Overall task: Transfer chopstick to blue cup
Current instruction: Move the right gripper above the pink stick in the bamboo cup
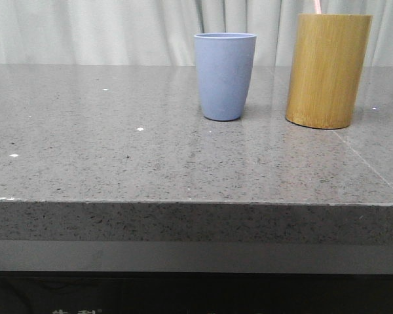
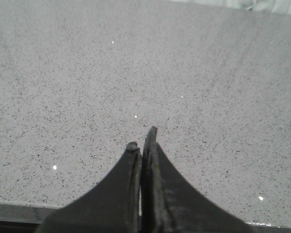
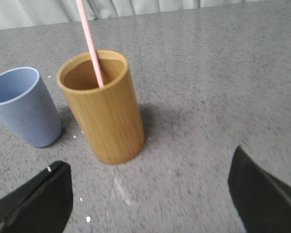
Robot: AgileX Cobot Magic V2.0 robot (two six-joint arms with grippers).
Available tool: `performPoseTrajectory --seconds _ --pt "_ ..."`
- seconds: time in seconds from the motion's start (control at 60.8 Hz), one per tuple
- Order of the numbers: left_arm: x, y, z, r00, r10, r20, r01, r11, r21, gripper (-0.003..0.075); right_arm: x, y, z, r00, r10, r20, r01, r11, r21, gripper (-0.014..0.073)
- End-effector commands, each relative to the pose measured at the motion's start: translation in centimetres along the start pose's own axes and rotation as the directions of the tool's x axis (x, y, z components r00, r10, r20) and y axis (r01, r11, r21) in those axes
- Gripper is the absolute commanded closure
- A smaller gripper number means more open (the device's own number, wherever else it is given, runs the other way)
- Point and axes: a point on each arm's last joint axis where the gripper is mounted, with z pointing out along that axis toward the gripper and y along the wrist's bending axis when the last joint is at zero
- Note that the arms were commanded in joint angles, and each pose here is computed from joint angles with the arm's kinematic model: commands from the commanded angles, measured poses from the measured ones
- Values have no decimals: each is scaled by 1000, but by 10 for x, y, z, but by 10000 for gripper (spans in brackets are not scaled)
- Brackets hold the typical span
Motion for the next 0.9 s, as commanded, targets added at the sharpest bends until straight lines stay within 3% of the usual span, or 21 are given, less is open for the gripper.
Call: performPoseTrajectory --seconds 0.0,0.444,0.625,0.888 --pt "-4 0 -11 990 -11 141 10 1000 11 738 -31 6 13 992 -31 125 33 999 -14 -59" --pt "2 1 -20 982 -6 187 5 1000 10 738 -112 50 129 988 -58 146 75 991 -111 -59" --pt "2 1 -20 982 -6 187 5 1000 10 738 -120 55 176 988 -96 120 109 989 -104 -59" --pt "2 1 -20 982 -6 187 5 1000 10 738 -115 56 215 992 -103 78 111 989 -98 -59"
